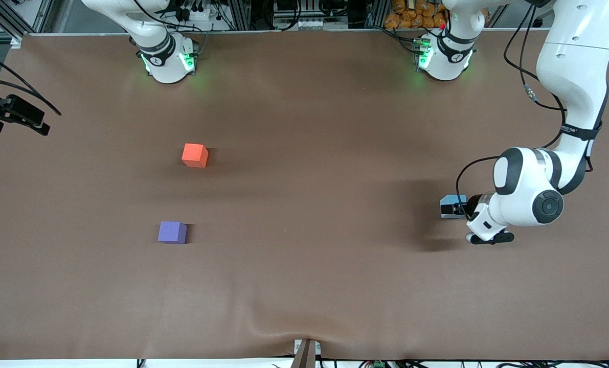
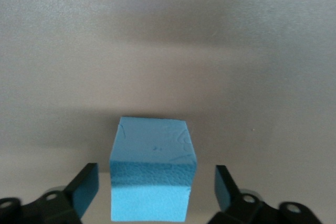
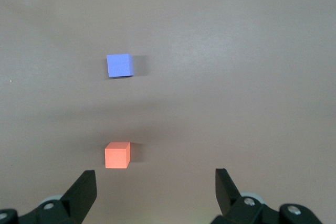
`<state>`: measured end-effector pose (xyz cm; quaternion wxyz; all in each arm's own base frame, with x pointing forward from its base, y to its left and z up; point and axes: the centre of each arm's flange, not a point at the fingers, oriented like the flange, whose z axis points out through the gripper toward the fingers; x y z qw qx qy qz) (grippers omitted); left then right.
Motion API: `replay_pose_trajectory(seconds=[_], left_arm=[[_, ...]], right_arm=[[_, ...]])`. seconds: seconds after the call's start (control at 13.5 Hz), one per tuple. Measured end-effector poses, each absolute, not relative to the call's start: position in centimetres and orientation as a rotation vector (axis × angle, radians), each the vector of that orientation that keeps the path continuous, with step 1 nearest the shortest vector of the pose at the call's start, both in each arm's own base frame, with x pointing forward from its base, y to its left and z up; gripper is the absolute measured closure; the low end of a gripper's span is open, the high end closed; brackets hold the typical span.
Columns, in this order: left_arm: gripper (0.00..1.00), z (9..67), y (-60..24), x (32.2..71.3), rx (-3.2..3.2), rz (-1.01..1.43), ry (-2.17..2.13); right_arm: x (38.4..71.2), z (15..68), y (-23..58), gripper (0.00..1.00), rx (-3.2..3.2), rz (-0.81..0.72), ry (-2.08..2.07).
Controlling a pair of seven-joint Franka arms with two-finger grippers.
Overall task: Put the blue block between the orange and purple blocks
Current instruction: 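Reach the left gripper down over the light-blue cube, then close the left gripper on the light-blue cube and lift it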
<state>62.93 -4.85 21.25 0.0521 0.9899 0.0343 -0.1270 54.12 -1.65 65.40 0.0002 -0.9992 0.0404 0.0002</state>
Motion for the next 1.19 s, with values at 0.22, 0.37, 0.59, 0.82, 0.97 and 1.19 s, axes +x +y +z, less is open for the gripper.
replay_pose_trajectory(seconds=[0.22,0.37,0.59,0.82,0.97,1.19], left_arm=[[0.41,20.3,-4.6,62.9,3.007,-0.395,0.114],[0.44,20.4,-4.6,62.9,3.007,-0.393,0.113],[0.47,20.9,-5.2,63.0,3.005,-0.386,0.097],[0.47,24.7,-9.5,63.0,2.990,-0.369,-0.002],[0.47,29.2,-14.1,62.5,2.983,-0.333,-0.046],[0.47,34.6,-22.1,60.8,2.964,-0.276,-0.100]], right_arm=[[54.1,65.4,-1.7,0.00,-3.139,0.000,0.127],[54.1,65.4,-1.7,0.00,-3.139,0.001,0.127],[54.1,65.4,-1.7,0.00,-3.139,0.001,0.127],[54.1,65.4,-1.7,0.00,-3.139,0.001,0.127],[54.1,65.4,-1.7,0.00,-3.139,0.001,0.128],[54.1,65.4,-1.7,0.00,-3.139,0.001,0.128]])
